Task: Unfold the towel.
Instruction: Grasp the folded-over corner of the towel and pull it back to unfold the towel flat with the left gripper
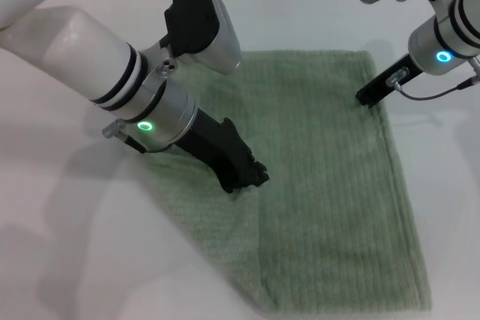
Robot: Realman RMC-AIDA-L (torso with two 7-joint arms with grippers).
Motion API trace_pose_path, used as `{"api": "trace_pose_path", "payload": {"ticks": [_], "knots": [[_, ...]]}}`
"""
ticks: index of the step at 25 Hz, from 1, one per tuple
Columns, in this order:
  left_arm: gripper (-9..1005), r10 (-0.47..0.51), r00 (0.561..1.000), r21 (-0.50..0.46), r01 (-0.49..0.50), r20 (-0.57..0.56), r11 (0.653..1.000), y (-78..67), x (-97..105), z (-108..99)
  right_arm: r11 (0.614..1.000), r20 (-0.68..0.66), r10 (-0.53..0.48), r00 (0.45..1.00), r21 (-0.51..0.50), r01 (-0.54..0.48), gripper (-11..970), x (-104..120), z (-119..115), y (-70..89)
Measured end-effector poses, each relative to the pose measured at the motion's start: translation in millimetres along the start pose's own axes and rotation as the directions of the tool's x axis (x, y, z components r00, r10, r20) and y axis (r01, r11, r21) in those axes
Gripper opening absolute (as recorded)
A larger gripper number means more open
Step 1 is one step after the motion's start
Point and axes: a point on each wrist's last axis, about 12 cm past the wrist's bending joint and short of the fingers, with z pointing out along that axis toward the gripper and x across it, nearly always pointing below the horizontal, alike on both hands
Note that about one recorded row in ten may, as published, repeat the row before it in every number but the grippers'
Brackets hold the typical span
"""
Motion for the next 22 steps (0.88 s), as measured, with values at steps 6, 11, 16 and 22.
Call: {"api": "trace_pose_path", "payload": {"ticks": [6, 11, 16, 22], "knots": [[53, 0.015, 1.000, 0.042, -0.016, 0.007, 0.999, -5.4, -5.8, -12.0, 1.000, 0.000, -0.002, 1.000, 0.002, 0.002, 0, 0.1, 0.3, -0.1], [38, 0.016, 0.999, 0.072, -0.019, 0.044, 0.997, -8.8, -8.6, -28.6, 1.000, -0.003, 0.000, 1.000, 0.005, 0.000, 0, 1.5, 1.5, -0.6], [42, 0.027, 0.998, 0.108, -0.034, 0.062, 0.994, -13.9, -11.3, -42.5, 1.000, -0.007, -0.002, 1.000, 0.006, 0.002, 0, 1.8, 2.1, -0.3], [46, 0.016, 0.998, 0.157, -0.026, 0.065, 0.987, -17.3, -10.5, -51.3, 1.000, -0.012, -0.001, 1.000, 0.004, 0.001, 1, 2.9, 3.2, 0.4]]}}
